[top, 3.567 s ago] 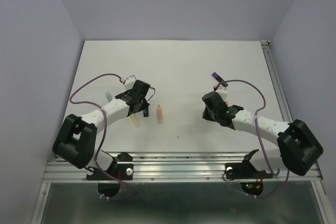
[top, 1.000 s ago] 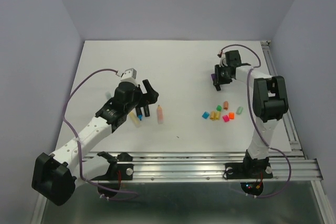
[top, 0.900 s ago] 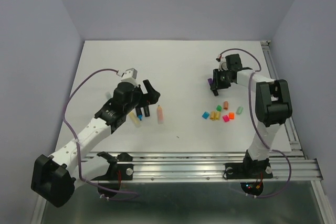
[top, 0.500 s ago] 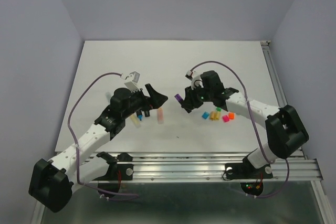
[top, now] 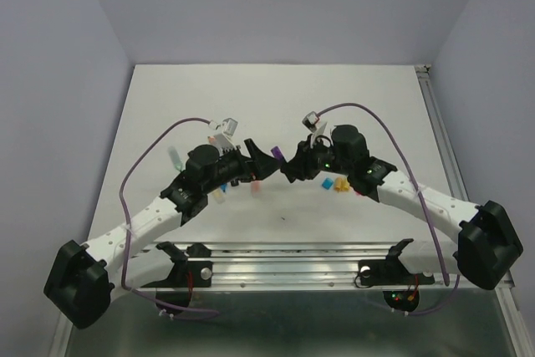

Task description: Open the pen caps

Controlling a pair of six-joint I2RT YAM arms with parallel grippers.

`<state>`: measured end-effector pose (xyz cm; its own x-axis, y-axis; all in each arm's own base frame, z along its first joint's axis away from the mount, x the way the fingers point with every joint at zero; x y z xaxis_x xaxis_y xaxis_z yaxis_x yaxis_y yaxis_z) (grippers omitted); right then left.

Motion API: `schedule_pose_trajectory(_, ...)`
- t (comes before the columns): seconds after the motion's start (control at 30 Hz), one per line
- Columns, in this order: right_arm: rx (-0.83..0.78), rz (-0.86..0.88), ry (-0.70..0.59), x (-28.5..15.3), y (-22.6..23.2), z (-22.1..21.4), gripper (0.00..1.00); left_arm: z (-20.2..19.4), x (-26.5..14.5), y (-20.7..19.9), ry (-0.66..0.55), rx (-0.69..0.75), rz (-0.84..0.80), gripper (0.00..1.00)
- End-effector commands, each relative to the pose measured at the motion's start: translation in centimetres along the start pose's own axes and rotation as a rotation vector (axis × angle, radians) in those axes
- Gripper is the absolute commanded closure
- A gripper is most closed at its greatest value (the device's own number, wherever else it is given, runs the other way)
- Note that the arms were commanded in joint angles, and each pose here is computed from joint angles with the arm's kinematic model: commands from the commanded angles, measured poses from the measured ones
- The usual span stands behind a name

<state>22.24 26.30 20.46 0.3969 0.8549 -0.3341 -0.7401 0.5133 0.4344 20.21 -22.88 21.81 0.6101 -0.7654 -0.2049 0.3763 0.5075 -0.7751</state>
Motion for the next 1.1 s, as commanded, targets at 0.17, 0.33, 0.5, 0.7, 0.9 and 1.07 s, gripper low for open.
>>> schedule_pose_trajectory(0.17,-0.029,0.026,-0.026,0.1,1.5,0.3,0.99,0.8,0.6,-1.6,-0.052,0.005,-0.057,0.08)
schedule_pose_trajectory(0.33,-0.049,0.027,-0.019,0.0,2.0,0.1,0.99,1.2,0.9,-0.9,-0.074,0.0,0.002,0.15)
schedule_pose_trajectory(0.5,-0.057,0.036,-0.004,0.1,2.7,-0.2,0.99,1.2,1.4,-0.7,-0.07,-0.002,0.02,0.27)
schedule_pose_trajectory(0.7,-0.063,0.009,0.024,0.7,2.6,-0.7,0.99,1.0,1.9,-0.3,-0.062,-0.019,0.039,0.35)
schedule_pose_trajectory(0.9,-0.064,-0.026,0.035,0.8,2.4,-1.0,0.99,0.8,2.0,0.0,-0.061,-0.028,0.047,0.42)
schedule_pose_trajectory(1.07,-0.062,-0.054,0.025,0.9,2.2,-0.8,0.99,0.7,2.0,-0.2,-0.045,-0.026,0.033,0.55)
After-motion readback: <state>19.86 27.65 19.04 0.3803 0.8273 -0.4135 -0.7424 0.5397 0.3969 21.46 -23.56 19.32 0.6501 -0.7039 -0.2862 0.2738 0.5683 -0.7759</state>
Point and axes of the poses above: each gripper's point midway between its finger pads, its own x axis out along the fingers, its own y axis along the line the jaws close on, z = x × y, the point moved 5 cm from there along -x, back along the fingers, and after that the axes turned 1 degree about -x, right-handed, at the moved point
